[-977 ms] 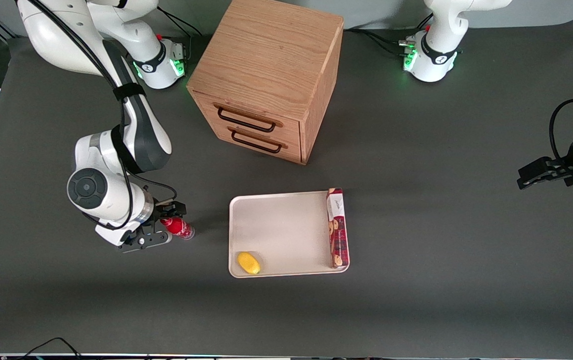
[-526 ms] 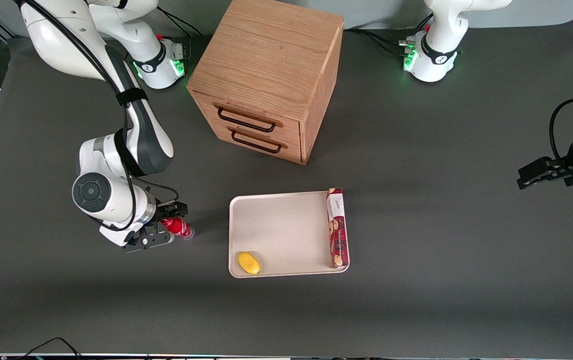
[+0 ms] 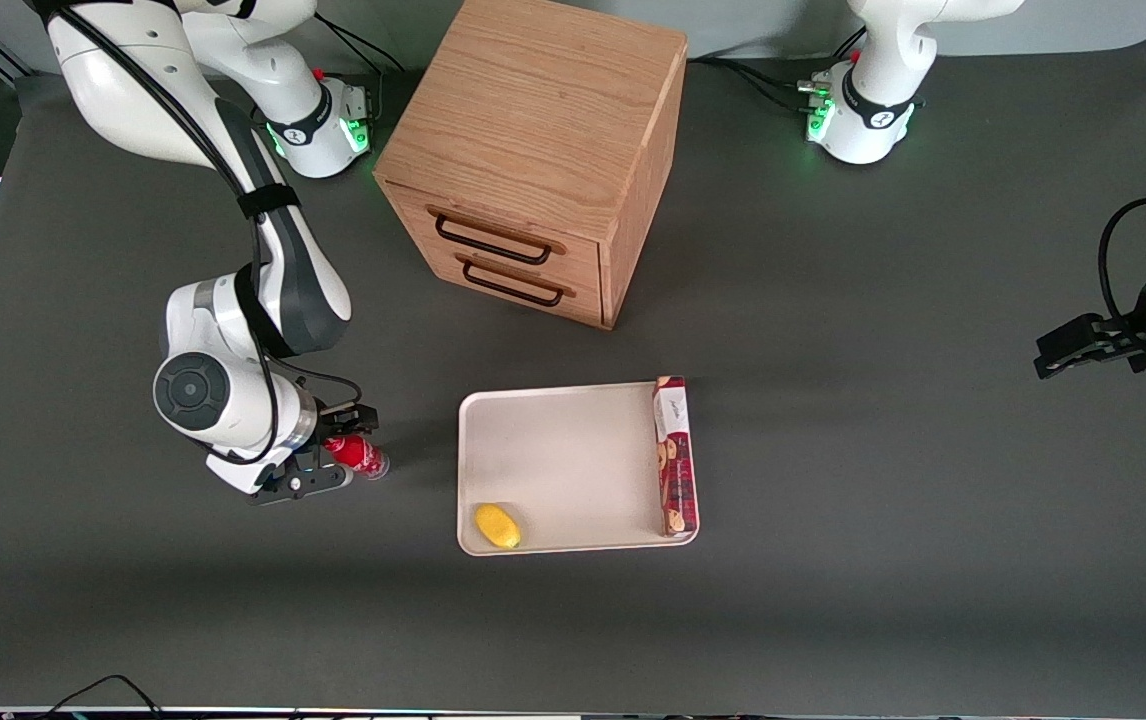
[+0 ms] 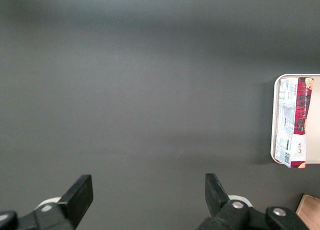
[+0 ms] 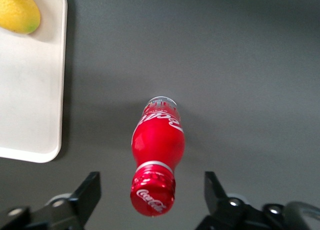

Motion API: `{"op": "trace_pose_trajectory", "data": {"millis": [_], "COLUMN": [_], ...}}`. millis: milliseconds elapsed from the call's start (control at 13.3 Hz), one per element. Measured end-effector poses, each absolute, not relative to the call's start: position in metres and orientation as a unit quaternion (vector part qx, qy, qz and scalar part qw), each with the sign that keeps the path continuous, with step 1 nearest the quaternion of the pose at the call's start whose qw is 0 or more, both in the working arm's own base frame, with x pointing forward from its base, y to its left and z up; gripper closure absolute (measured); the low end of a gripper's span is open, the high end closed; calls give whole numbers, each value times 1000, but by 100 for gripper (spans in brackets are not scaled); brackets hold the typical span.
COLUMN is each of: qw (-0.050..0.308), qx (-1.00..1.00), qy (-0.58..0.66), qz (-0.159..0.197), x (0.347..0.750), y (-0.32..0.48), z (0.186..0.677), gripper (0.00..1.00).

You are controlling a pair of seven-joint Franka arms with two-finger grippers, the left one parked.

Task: Place coke bottle on tray
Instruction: 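Close the right gripper around the bottle's middle, then lift the bottle and carry it over the white tray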

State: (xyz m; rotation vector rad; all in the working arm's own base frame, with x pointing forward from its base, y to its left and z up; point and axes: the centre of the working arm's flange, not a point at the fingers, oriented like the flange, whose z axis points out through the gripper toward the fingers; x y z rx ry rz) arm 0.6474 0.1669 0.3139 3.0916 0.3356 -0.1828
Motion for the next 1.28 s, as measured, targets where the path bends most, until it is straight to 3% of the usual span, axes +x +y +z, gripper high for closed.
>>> {"op": "trace_pose_trajectory", "data": {"millis": [301,376,827,1278], "qw": [13,12,9,-3], "qx": [990,990,989,987], "qy": [125,132,142,151], "qz": [-59,-59,-43,-45], "x": [648,648,655,644], "y": [166,165,167,170], "z": [314,314,330,506], "gripper": [64,68,68,68]}}
